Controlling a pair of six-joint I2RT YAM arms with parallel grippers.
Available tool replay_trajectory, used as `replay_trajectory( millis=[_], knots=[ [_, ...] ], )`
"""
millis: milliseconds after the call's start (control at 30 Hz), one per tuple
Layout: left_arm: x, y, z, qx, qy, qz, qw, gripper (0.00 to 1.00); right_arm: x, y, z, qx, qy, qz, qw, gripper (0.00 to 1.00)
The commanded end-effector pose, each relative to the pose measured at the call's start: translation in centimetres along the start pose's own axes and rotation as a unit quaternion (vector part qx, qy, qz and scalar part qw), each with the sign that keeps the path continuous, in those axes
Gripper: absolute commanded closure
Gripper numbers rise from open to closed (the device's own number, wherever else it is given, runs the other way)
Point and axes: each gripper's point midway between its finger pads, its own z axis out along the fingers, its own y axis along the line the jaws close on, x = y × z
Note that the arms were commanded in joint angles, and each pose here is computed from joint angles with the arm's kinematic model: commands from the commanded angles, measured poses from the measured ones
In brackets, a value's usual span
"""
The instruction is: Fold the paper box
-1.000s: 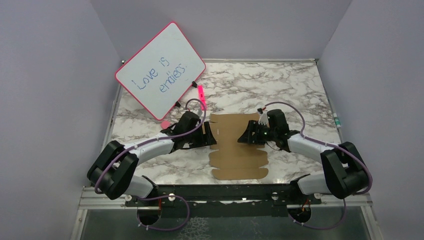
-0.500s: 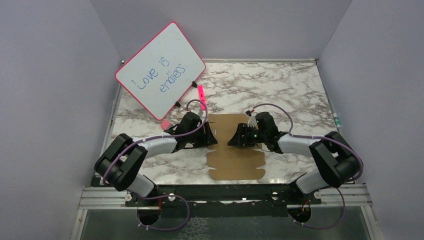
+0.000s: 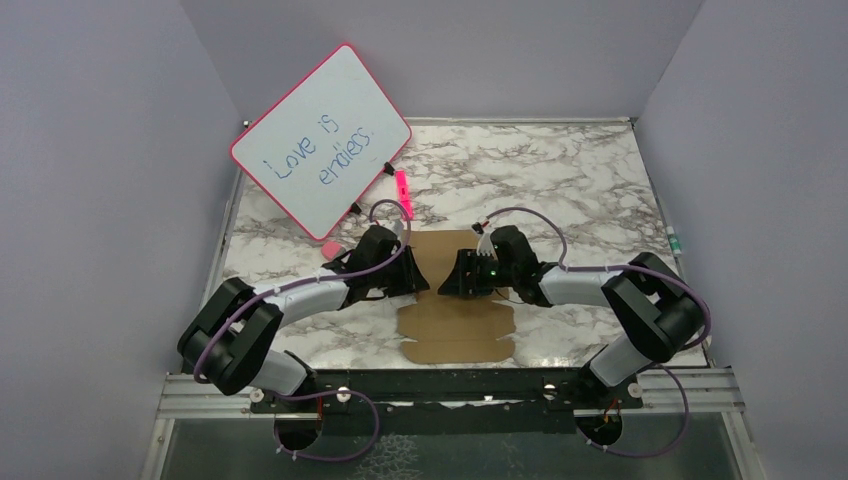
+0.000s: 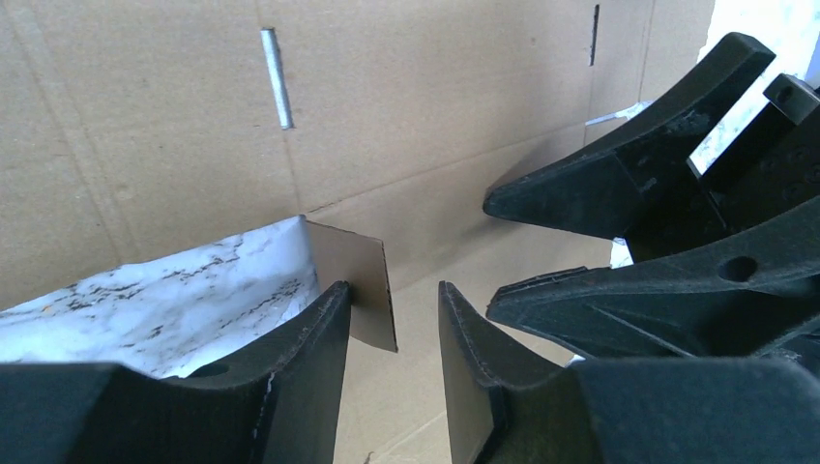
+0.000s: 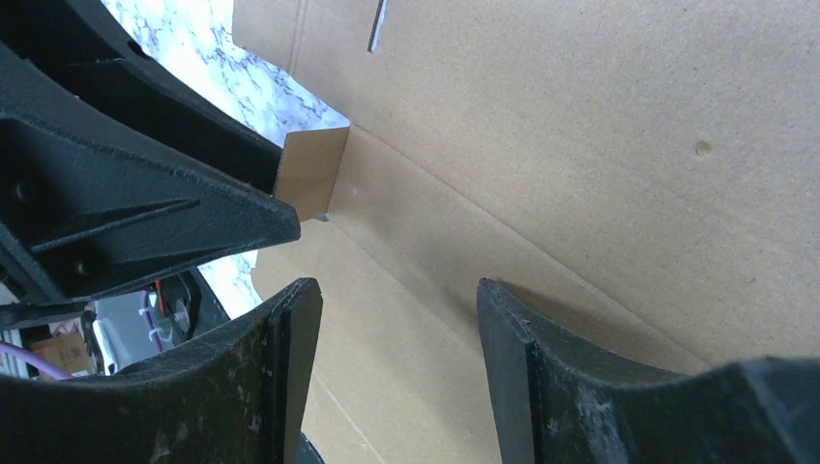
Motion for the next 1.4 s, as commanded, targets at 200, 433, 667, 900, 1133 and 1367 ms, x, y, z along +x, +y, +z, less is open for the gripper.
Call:
replay_trajectory(
  millis=[200,433,667,900,1133,1367],
  knots=[
    [0.5,-0.7,0.7,-0.009,0.011,0.023,1.0,0.61,1.0,-1.3,1.6,0.038,0.014,0.011,0.999,0.34],
    [-2.1,-0.5,-1.2,-0.054,-0.035,0.058,0.996,0.59,-1.7,-0.1,0.2,0.061,-0.009,-0.026,0.998,0.33],
    [-3.7,-1.3,-3.2,-0.069,-0.059,0.084,0.992,0.54,-4.6,-1.1,-3.5,0.126,-0.053,-0.069,0.988,0.3],
    [-2.6,-5.1,-2.7,-0.019,-0.025,0.107,0.994,0.51,-4.7,-5.2,-8.0,0.136,-0.086,-0.004,0.987,0.3],
    [-2.0,-7.9,0.0,0.013,0.007,0.133,0.991,0.5,-4.5,-7.5,-9.4,0.09,-0.108,0.068,0.988,0.32],
    [-0.5,-7.1,3.2,0.013,0.046,0.133,0.99,0.5,-3.2,-8.8,-9.0,0.077,-0.093,0.105,0.987,0.34]
  ],
)
